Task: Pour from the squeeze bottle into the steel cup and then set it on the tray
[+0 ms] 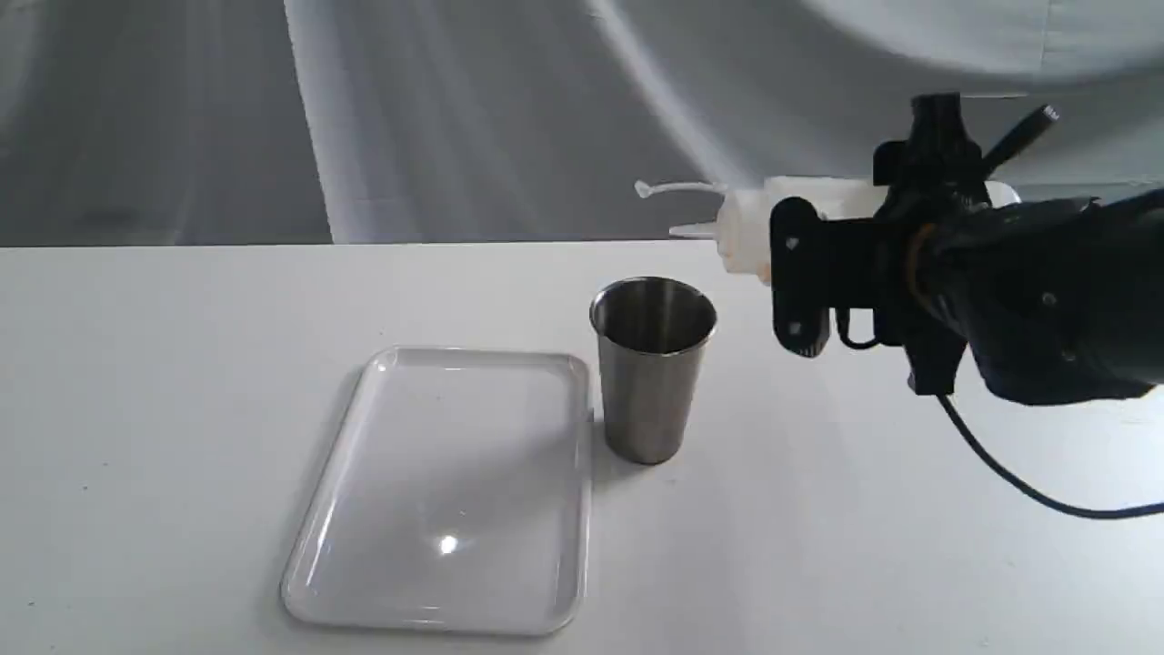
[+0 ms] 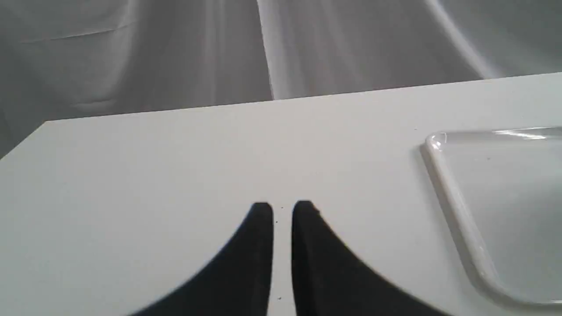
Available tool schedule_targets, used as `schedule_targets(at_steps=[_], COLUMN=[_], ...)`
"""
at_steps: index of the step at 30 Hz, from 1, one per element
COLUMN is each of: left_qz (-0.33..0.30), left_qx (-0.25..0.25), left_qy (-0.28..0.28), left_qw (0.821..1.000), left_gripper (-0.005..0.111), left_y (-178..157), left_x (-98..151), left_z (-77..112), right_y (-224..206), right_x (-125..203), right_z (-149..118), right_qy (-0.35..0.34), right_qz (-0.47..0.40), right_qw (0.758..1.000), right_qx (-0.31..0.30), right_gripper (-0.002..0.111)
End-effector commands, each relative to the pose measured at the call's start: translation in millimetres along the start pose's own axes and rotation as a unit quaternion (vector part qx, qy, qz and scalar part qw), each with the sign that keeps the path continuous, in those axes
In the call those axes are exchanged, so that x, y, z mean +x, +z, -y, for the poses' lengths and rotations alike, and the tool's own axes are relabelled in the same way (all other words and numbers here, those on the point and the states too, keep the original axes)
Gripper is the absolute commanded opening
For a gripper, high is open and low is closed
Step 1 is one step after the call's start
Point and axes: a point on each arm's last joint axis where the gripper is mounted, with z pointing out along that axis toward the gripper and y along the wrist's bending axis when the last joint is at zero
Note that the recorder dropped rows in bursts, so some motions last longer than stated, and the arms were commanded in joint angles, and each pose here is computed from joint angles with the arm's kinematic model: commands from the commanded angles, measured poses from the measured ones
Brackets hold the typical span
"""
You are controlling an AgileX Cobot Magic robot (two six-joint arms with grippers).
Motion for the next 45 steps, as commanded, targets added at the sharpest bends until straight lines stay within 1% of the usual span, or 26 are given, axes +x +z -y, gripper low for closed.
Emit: schedule_targets(at_steps=[1,5,28,30,40,45], left_qz=[0.004,0.004,0.004,0.004,0.004,0.004], left_qx=[-0.002,-0.002,-0.002,-0.002,-0.002,-0.002], left_qy=[-0.001,-0.001,-0.001,-0.001,-0.001,-0.001], left_qw=[1.0,1.0,1.0,1.0,1.0,1.0], left_gripper=[0.008,0.008,0.008,0.008,0.008,0.008], left_y=[0.0,0.0,0.0,0.0,0.0,0.0], left_x=[0.5,0.5,0.5,0.5,0.5,0.5], left_z=[-0.1,-0.1,-0.1,-0.1,-0.1,-0.1], right_y=[-3.4,-3.5,-3.2,-3.2,-3.3,-3.3], right_x=[2.0,1.4,2.4,2.4,7.1,7.1], right_z=[18.0,21.4,21.6,21.6,22.9,22.9], right_qy=[0.002,-0.023,-0.021,-0.044,-0.114,-0.124], right_qz=[-0.01,-0.009,-0.012,-0.013,-0.039,-0.04], right_qw=[0.999,0.999,0.999,0.998,0.992,0.991], right_qx=[0.031,0.035,0.036,0.035,0.038,0.038], right_gripper=[0.0,0.0,0.0,0.0,0.0,0.0])
